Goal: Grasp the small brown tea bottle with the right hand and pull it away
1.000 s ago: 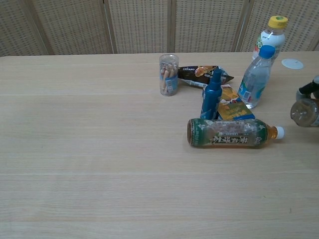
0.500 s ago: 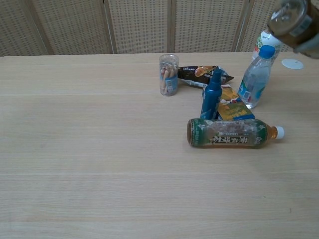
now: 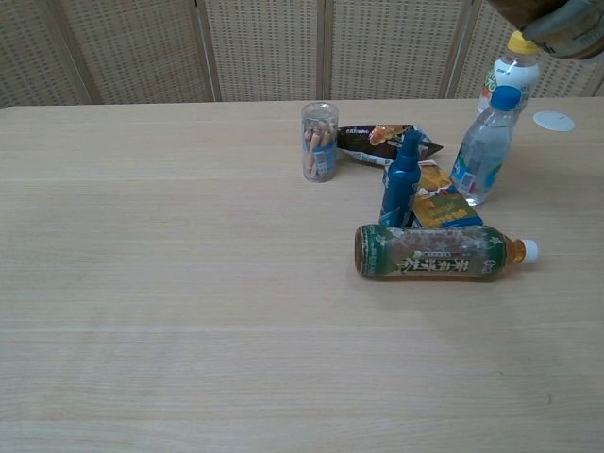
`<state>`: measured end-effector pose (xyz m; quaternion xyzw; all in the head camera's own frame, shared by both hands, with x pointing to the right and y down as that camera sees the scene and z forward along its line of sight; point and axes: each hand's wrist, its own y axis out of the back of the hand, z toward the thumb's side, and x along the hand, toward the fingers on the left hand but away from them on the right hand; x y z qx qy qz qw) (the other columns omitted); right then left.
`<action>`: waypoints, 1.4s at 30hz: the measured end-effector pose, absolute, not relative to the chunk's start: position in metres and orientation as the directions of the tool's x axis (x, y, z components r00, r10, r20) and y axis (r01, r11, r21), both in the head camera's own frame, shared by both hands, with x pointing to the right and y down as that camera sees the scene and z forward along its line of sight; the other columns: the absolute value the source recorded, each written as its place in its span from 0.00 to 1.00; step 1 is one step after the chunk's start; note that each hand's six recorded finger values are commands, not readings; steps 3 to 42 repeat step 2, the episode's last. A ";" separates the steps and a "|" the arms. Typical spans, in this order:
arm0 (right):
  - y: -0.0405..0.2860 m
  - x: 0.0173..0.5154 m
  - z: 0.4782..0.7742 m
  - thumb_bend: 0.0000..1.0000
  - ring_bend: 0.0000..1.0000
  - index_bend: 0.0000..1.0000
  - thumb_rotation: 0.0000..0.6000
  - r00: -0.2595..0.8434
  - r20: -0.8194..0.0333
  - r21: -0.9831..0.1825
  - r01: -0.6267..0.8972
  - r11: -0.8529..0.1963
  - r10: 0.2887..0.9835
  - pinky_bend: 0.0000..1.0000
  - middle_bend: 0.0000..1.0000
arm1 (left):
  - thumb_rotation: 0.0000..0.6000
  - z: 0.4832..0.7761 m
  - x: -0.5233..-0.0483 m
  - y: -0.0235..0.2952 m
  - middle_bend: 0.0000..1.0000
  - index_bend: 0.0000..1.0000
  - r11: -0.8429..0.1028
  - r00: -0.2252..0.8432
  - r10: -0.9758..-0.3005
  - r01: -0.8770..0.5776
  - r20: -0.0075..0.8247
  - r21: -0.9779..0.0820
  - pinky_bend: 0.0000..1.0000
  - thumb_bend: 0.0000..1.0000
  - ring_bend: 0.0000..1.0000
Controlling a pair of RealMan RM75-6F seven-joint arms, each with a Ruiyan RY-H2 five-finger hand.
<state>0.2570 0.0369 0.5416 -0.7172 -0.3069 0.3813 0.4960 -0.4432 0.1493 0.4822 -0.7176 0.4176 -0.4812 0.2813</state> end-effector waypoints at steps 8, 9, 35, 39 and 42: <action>0.038 0.258 0.541 0.15 0.74 0.82 1.00 0.519 -0.244 -0.946 0.058 -0.319 0.819 0.80 0.98 | 1.00 0.483 -0.443 0.149 0.06 0.08 -0.494 0.188 -0.869 -0.330 0.457 -0.804 0.00 0.33 0.00; 0.038 0.258 0.541 0.15 0.74 0.82 1.00 0.519 -0.244 -0.946 0.058 -0.319 0.819 0.80 0.98 | 1.00 0.483 -0.443 0.149 0.06 0.08 -0.494 0.188 -0.869 -0.330 0.457 -0.804 0.00 0.33 0.00; 0.038 0.258 0.541 0.15 0.74 0.82 1.00 0.519 -0.244 -0.946 0.058 -0.319 0.819 0.80 0.98 | 1.00 0.483 -0.443 0.149 0.06 0.08 -0.494 0.188 -0.869 -0.330 0.457 -0.804 0.00 0.33 0.00; 0.038 0.258 0.541 0.15 0.74 0.82 1.00 0.519 -0.244 -0.946 0.058 -0.319 0.819 0.80 0.98 | 1.00 0.483 -0.443 0.149 0.06 0.08 -0.494 0.188 -0.869 -0.330 0.457 -0.804 0.00 0.33 0.00; 0.038 0.258 0.541 0.15 0.74 0.82 1.00 0.519 -0.244 -0.946 0.058 -0.319 0.819 0.80 0.98 | 1.00 0.483 -0.443 0.149 0.06 0.08 -0.494 0.188 -0.869 -0.330 0.457 -0.804 0.00 0.33 0.00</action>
